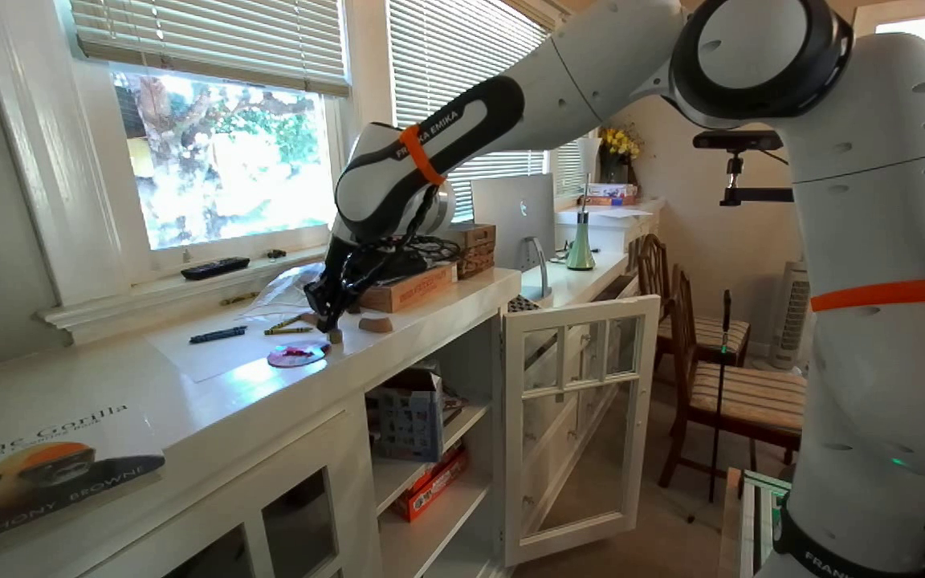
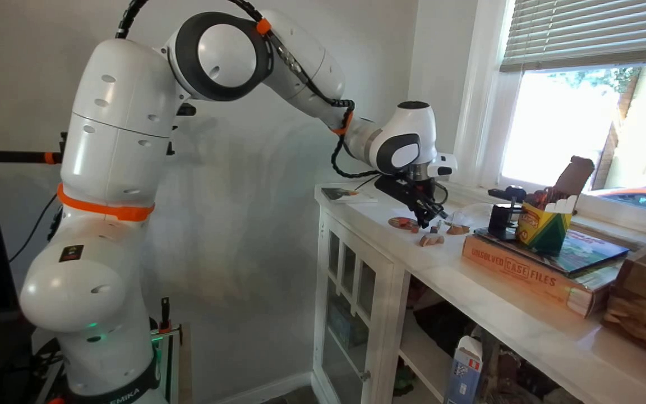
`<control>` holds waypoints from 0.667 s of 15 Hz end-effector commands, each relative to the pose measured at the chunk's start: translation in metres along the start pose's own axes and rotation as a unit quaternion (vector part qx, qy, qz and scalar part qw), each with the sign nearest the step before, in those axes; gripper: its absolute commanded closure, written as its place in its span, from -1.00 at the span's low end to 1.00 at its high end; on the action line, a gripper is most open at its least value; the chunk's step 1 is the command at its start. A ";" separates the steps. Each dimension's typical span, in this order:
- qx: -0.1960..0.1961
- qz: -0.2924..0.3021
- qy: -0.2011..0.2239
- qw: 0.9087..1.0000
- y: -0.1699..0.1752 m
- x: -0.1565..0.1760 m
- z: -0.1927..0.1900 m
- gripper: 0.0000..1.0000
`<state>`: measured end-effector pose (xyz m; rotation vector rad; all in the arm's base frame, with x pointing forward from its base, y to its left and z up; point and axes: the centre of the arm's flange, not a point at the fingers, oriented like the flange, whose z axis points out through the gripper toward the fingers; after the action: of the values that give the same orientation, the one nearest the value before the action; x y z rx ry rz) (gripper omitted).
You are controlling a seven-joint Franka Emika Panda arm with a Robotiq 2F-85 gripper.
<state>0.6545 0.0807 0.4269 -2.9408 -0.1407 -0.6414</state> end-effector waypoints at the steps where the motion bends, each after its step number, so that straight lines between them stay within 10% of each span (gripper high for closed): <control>1: 0.004 -0.004 0.002 1.000 -0.001 0.003 -0.005 0.06; 8: 0.003 -0.008 -0.013 1.000 -0.005 0.000 -0.008 -1.00; 10: 0.005 -0.008 -0.021 1.000 -0.006 -0.001 -0.008 -1.00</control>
<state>0.6547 0.0845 0.4318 -2.9401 -0.1547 -0.6329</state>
